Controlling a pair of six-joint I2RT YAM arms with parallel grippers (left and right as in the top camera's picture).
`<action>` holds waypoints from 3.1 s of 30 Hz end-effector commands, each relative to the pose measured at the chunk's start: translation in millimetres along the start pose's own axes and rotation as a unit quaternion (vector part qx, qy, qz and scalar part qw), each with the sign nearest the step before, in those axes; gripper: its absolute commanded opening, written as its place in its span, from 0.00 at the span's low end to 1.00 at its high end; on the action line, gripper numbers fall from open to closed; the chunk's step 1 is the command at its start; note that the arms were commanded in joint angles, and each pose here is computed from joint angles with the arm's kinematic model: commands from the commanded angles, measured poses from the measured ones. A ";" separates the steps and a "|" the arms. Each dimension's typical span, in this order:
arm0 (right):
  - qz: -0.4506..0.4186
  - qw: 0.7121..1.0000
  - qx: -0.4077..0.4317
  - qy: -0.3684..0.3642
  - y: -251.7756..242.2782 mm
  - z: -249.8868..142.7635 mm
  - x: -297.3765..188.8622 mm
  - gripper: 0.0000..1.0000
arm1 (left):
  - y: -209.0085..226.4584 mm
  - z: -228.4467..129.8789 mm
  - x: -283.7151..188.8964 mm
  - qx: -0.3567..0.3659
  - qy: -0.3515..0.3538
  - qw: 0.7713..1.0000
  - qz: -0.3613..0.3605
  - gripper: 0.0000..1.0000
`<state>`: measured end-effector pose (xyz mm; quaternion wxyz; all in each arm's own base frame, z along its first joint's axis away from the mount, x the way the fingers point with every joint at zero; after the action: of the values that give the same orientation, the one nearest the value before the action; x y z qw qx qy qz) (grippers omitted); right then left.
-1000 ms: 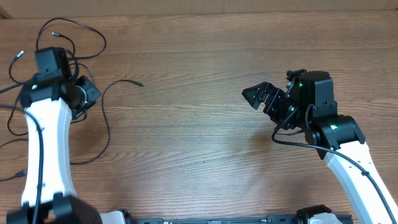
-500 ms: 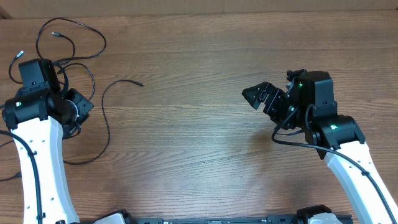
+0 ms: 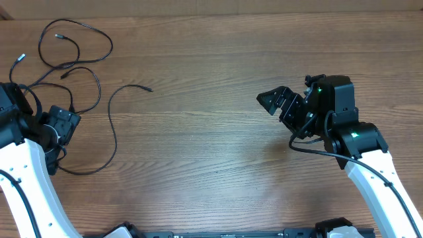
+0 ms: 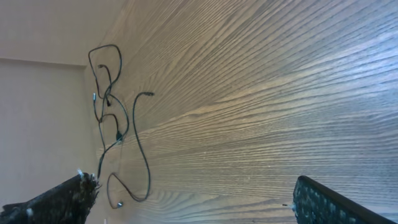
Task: Untangle cables
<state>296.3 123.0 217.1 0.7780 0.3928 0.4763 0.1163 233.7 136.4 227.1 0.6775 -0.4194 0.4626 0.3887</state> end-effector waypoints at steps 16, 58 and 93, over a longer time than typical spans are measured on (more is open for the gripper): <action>-0.126 0.992 0.022 0.000 -46.4 -5.2 3.5 1.00 | -33.1 -6.6 7.1 0.095 0.024 0.993 -0.061 1.00; -0.315 0.948 0.052 0.021 -142.4 9.8 -1.3 1.00 | -28.1 -0.7 37.9 0.057 0.049 0.997 -0.007 1.00; -0.315 0.948 0.052 0.021 -142.4 9.8 -1.3 1.00 | -188.9 -76.5 25.4 0.367 0.111 0.883 -0.271 0.90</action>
<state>274.2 26.0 116.6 0.7394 0.2641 0.6018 -0.1463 371.9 26.3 224.2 0.7859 -0.3692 0.4941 -0.0444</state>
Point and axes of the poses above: each gripper's point midway between its finger pads, its own x axis out along the fingers, its own y axis along the line the jaws close on, z = x × y, the point moved 3 cm from there along -x, back along the fingers, and after that the axes turned 1 degree about -x, right-handed, at the moved point
